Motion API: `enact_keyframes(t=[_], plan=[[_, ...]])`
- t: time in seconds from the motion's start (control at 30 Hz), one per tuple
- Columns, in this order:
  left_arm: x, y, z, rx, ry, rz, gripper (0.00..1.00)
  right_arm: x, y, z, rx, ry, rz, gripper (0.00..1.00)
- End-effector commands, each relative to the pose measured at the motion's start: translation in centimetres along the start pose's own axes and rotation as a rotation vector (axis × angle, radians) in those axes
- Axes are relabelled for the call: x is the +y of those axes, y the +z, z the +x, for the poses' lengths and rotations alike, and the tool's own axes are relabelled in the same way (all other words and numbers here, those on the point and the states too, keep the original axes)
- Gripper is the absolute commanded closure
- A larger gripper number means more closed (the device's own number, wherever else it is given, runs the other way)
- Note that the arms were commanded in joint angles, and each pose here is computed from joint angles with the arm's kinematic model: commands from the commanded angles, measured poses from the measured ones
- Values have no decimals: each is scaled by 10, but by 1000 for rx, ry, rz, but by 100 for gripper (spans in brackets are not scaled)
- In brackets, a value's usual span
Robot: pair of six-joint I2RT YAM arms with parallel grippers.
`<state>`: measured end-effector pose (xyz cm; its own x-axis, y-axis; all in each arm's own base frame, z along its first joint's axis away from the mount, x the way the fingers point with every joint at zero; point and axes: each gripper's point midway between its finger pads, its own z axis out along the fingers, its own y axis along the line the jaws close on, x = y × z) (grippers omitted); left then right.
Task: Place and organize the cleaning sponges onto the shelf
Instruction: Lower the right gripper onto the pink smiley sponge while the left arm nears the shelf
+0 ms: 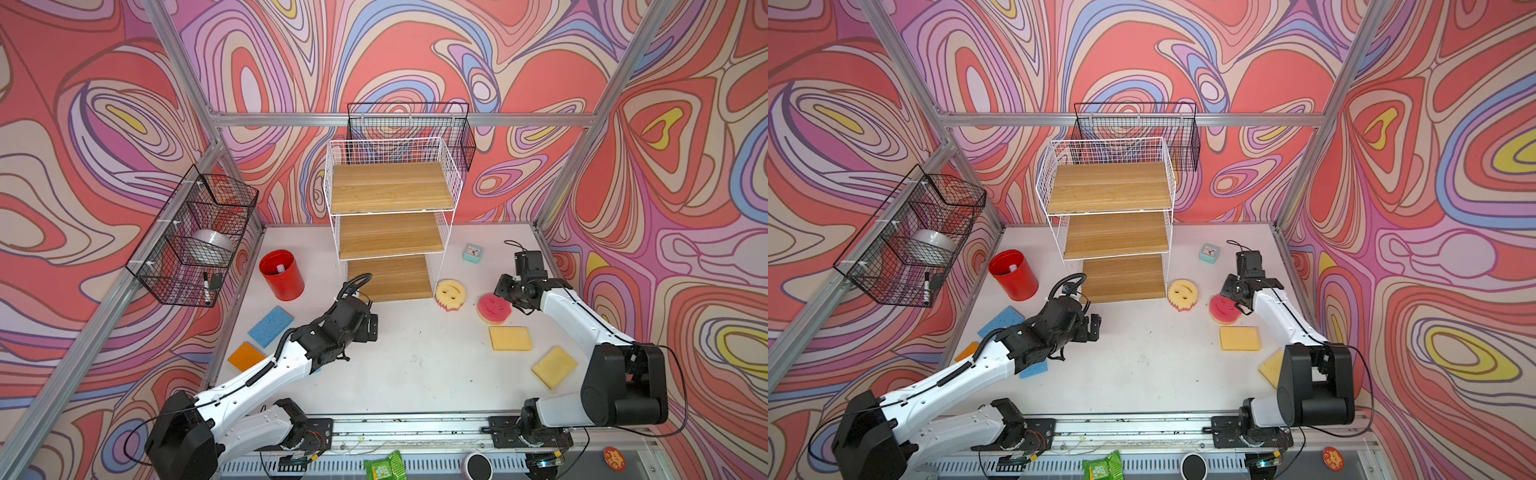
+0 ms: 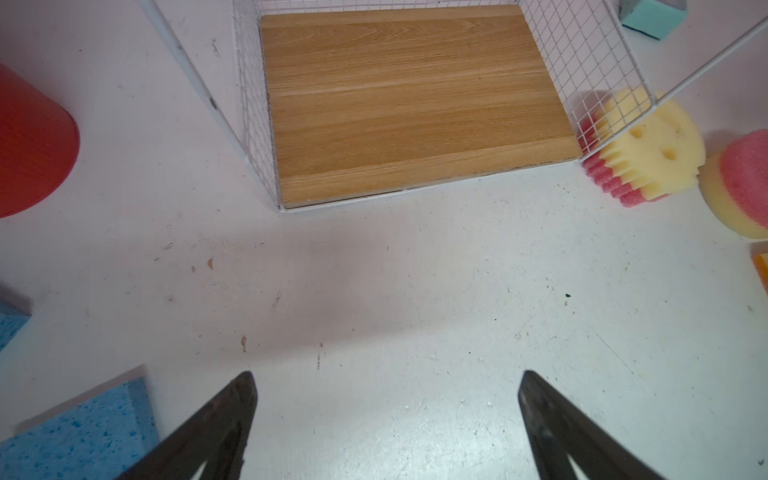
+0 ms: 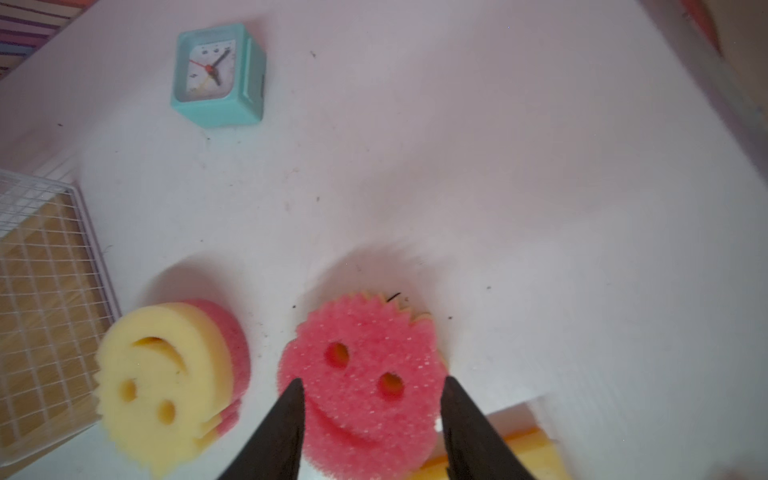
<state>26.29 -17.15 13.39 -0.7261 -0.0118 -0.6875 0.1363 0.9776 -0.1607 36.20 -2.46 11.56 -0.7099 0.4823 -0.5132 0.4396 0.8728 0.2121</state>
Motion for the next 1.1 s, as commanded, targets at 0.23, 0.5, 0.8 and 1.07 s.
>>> enact_keyframes(t=[0.23, 0.5, 0.8, 1.07], plan=[[-33, 12, 1, -19, 10, 87, 0, -31, 24, 30, 123, 158, -33, 72], [-41, 7, -9, -49, 18, 121, 0, -37, 41, 45, 188, 134, -2, 66], [-39, 7, -8, -45, 33, 113, 0, -36, 40, 50, 186, 109, 8, 57], [-38, 8, -6, -41, 27, 110, 0, -31, 31, 44, 151, 76, 21, 52]])
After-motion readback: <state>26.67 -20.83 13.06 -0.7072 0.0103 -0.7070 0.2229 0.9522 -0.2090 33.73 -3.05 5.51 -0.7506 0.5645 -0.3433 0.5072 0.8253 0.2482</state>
